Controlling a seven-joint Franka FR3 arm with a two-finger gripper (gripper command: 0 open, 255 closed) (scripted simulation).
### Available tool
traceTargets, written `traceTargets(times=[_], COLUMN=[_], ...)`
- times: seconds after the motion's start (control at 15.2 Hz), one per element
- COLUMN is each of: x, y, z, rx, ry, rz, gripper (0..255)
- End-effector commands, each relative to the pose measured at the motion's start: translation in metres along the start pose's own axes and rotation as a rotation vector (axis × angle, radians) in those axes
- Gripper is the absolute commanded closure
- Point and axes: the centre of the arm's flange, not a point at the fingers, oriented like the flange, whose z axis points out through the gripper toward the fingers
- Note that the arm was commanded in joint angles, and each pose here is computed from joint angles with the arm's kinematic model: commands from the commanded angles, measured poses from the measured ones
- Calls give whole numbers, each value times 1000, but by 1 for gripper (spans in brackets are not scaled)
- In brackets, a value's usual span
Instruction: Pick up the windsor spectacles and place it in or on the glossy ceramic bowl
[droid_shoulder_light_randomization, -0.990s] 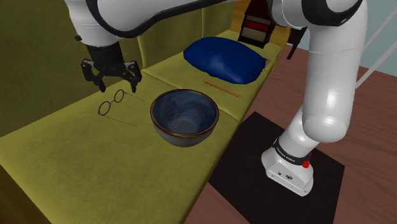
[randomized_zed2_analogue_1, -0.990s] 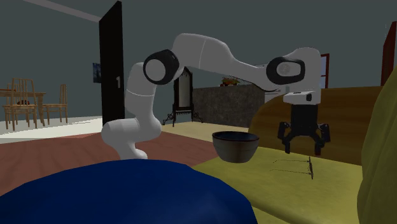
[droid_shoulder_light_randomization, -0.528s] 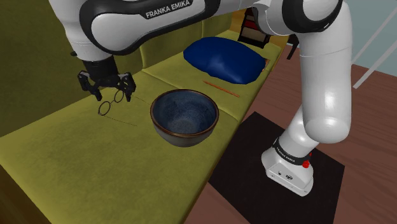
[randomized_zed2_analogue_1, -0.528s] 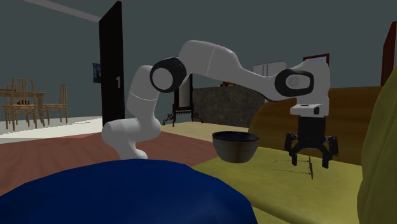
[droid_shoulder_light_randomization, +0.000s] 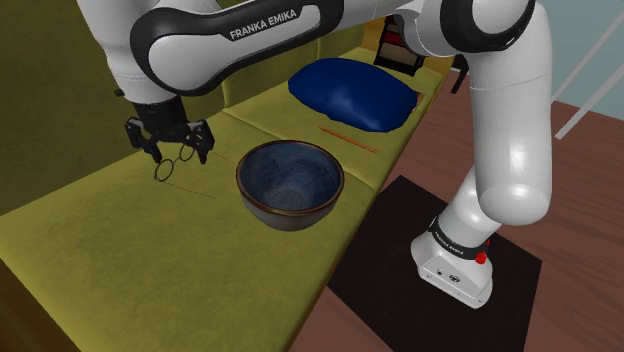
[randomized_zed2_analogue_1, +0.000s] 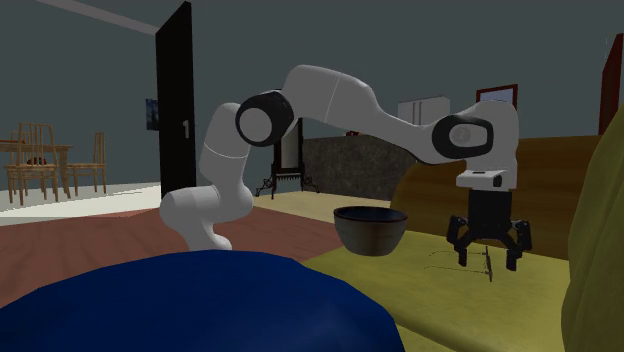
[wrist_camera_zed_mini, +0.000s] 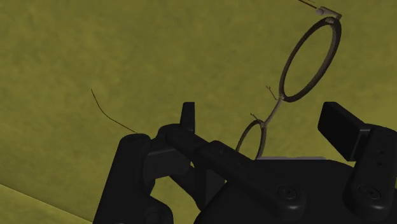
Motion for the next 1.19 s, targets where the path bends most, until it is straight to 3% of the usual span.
traceTargets(times=[0.0,0.07,0.13,0.73,1.12], x=[0,0,0,0,2], y=[0,0,0,0,1], z=[0,0,0,0,-32], rx=[0,0,0,0,0], ry=[0,0,0,0,0], rz=[0,0,0,0,0], gripper=[0,0,255,255,255])
